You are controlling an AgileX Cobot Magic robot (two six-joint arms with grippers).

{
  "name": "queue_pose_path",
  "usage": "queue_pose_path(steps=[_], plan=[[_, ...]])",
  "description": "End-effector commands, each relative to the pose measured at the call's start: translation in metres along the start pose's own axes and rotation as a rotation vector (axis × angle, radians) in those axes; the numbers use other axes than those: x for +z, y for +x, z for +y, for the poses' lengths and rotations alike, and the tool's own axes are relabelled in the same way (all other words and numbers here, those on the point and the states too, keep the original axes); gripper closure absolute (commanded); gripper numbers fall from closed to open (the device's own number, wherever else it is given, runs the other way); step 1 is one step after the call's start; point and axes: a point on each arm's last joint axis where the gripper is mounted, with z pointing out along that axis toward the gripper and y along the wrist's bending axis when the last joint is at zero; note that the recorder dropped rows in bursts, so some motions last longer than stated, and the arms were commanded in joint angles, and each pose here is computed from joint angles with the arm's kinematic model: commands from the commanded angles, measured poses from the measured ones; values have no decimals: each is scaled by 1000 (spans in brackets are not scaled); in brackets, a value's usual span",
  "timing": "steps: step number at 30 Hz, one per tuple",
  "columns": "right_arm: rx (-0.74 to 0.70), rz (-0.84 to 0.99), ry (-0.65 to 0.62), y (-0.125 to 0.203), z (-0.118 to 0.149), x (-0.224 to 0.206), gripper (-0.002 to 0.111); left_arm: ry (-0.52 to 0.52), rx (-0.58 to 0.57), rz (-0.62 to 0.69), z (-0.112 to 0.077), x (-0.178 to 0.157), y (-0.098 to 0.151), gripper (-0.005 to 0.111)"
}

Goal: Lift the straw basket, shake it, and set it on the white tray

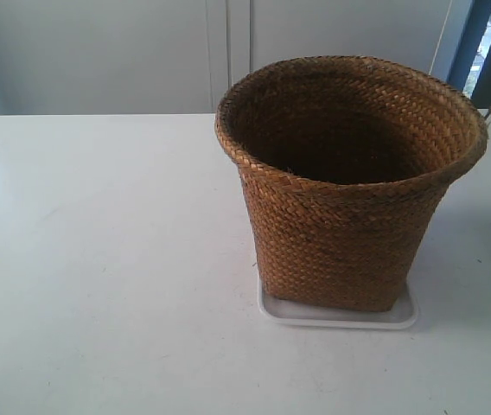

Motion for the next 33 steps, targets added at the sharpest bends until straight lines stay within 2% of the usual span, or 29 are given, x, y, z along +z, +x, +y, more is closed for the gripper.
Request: queue_pose_path(steps=[1, 17, 23, 29, 33], plan=[[5, -7, 6, 1, -1, 0, 108, 1, -9, 8, 0, 1, 2, 107], [-34, -15, 23, 1, -2, -3, 108, 1, -8, 8, 0, 1, 2, 107], [-58, -125, 54, 1, -2, -26, 108, 1, -8, 8, 0, 1, 2, 107], [-58, -245, 86, 30, 0, -53, 108, 0, -3, 8, 0, 1, 2, 107], [-59, -311, 95, 49, 1, -55, 108, 0, -3, 8, 0, 1, 2, 107]])
